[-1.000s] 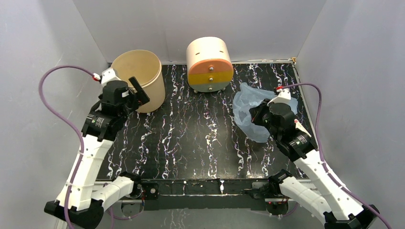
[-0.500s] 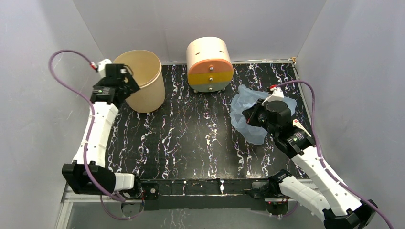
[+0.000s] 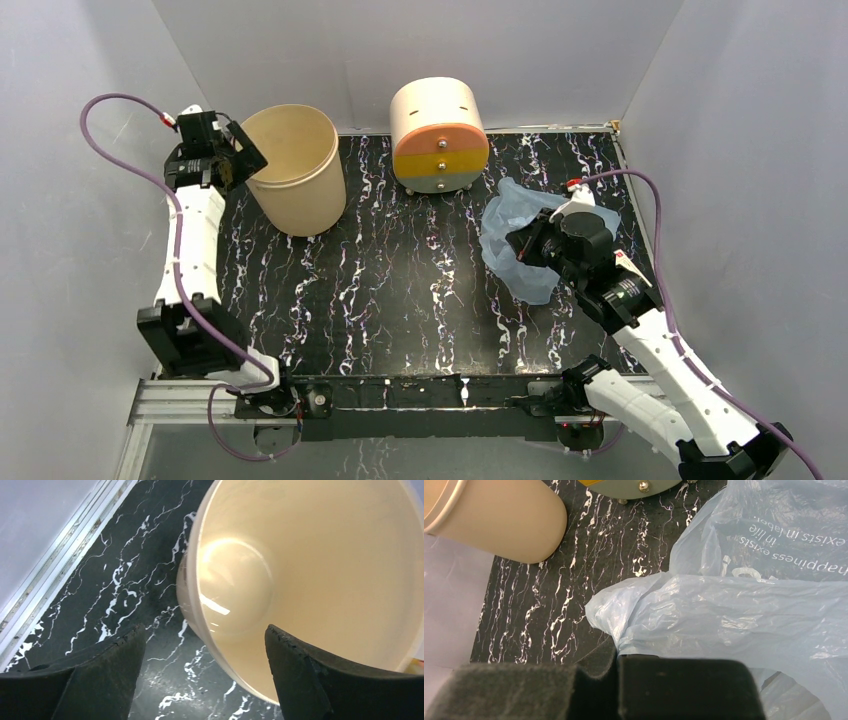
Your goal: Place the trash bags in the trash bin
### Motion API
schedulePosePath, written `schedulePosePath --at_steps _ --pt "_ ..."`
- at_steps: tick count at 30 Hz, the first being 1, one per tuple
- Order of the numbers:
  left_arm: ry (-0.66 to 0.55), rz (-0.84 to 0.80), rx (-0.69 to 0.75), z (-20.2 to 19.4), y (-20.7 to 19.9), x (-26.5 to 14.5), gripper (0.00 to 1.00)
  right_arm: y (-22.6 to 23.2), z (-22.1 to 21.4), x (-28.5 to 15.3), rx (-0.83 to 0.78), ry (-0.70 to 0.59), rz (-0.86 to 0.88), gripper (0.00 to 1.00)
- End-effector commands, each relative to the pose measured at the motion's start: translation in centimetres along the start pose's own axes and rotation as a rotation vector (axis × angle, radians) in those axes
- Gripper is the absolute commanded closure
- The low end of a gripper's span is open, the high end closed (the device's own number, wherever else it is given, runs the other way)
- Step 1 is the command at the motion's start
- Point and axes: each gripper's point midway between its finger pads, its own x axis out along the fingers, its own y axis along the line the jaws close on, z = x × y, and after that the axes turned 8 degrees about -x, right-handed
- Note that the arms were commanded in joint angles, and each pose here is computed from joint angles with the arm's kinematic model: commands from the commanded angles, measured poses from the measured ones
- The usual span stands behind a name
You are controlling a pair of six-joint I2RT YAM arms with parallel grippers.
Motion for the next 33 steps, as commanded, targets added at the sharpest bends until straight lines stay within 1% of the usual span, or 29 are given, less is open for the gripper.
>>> schedulePosePath --at_steps 1,3,4,6,10,12,14,16,17,19,21,24,27,30,33 --pt "0.053 -0.001 0.078 -0.3 0.7 1.3 0.19 1.0 2.1 -0.9 0.012 -0.057 0.035 1.0" --pt "0.043 -0.014 0.091 -0.5 0.7 1.3 0.22 1.0 2.1 -1.1 0.011 -0.055 0.035 1.0" --pt "0.04 -0.012 0.095 -0.7 0.9 1.4 0.29 1.0 2.1 -1.1 0.011 -0.053 0.035 1.0" --pt "0.067 -0.014 0.118 -1.5 1.2 1.6 0.33 1.0 2.0 -1.3 0.014 -0.05 0.035 1.0" --pt "0.121 -0.003 0.15 -2.7 1.7 1.9 0.6 1.0 1.8 -1.5 0.022 -0.048 0.039 1.0" --pt "0.143 -0.03 0.157 -3.2 1.4 1.6 0.69 1.1 1.8 -1.5 0.022 -0.047 0.042 1.0" --pt "0.147 -0.062 0.154 -3.3 1.0 1.0 0.76 1.2 1.8 -1.5 0.022 -0.044 0.044 1.0" --pt "0.128 -0.089 0.139 -3.0 0.5 0.2 0.92 1.2 1.8 -1.4 0.028 -0.042 0.046 1.0" --pt "0.127 -0.12 0.134 -2.9 0.0 -0.4 0.96 1.2 1.8 -1.4 0.031 -0.042 0.047 1.0" --pt "0.126 -0.184 0.134 -2.9 -0.9 -1.8 1.0 1.1 1.6 -1.3 0.039 -0.038 0.039 1.0" --pt "0.157 -0.264 0.145 -3.7 -1.9 -3.0 1.0 0.9 1.5 -1.1 0.049 -0.033 0.028 1.0" --pt "0.241 -0.395 0.161 -5.7 -3.4 -4.8 1.0 1.0 1.8 -1.2 0.058 -0.047 0.026 1.0" --pt "0.345 -0.546 0.164 -8.5 -4.8 -7.3 1.0 0.9 2.7 -1.6 0.063 -0.08 0.015 1.0" --pt "0.383 -0.577 0.205 -11.1 -5.3 -9.1 1.0 0.8 3.6 -2.1 0.07 -0.114 0.006 1.0" --pt "0.396 -0.565 0.291 -14.1 -6.2 -10.6 1.0 1.3 4.7 -2.6 0.057 -0.135 0.018 1.0"
